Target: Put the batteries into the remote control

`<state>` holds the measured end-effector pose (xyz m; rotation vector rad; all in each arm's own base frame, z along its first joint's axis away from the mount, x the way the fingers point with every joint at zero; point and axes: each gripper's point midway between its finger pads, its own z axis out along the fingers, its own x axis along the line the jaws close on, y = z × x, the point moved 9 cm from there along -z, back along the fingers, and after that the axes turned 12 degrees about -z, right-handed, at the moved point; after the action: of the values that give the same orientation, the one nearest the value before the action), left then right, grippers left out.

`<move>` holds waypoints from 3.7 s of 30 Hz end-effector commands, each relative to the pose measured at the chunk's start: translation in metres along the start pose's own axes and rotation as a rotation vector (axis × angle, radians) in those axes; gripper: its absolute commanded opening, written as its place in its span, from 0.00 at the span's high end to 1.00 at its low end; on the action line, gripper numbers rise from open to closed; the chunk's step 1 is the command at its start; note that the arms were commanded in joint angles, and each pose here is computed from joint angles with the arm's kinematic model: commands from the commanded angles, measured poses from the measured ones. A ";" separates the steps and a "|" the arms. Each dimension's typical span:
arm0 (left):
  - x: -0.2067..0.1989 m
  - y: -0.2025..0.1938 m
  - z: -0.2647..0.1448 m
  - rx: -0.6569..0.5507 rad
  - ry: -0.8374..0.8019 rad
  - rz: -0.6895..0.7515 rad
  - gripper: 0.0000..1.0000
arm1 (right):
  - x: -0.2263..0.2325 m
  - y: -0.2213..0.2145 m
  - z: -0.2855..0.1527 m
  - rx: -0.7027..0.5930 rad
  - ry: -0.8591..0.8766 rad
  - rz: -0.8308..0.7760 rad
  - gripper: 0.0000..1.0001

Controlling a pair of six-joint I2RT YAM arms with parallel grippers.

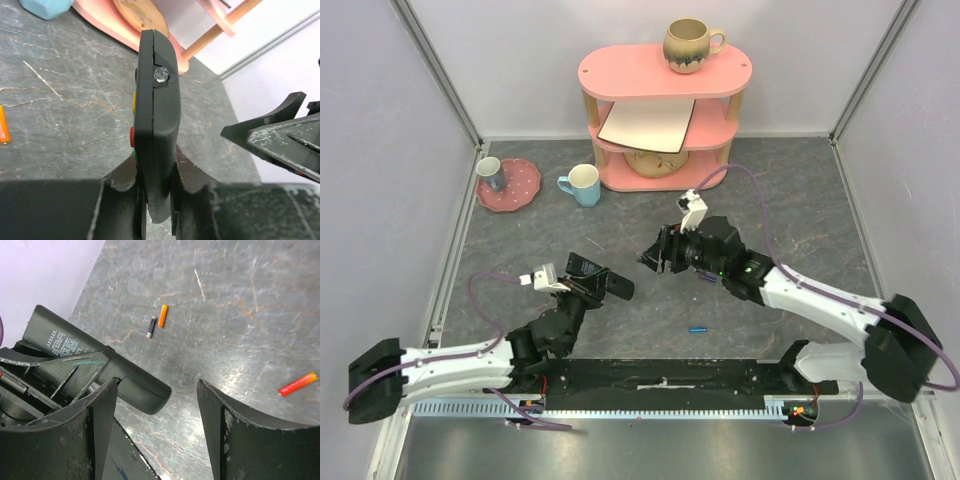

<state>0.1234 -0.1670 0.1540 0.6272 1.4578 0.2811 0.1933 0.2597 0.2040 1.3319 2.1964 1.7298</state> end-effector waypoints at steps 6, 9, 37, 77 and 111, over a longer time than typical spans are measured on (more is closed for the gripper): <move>-0.033 0.028 -0.030 0.195 -0.223 -0.049 0.98 | -0.004 0.014 -0.060 -0.066 -0.138 -0.198 0.25; -0.047 0.038 -0.043 0.263 -0.352 -0.078 0.98 | -0.009 0.011 -0.072 -0.064 -0.182 -0.243 0.25; -0.109 0.053 -0.091 0.566 -0.998 0.117 0.98 | 0.008 0.013 -0.112 -0.069 -0.144 -0.449 0.25; -0.018 -0.013 0.000 0.145 -0.021 -0.054 0.98 | -0.006 -0.009 -0.061 -0.061 -0.258 -0.086 0.07; 0.015 -0.031 0.032 -0.094 -0.051 0.056 0.98 | -0.026 -0.054 0.028 -0.078 0.014 0.253 0.20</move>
<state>0.1480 -0.2014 0.0958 0.8298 1.4004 0.4286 0.1883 0.2583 0.1370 1.5694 2.1092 1.6628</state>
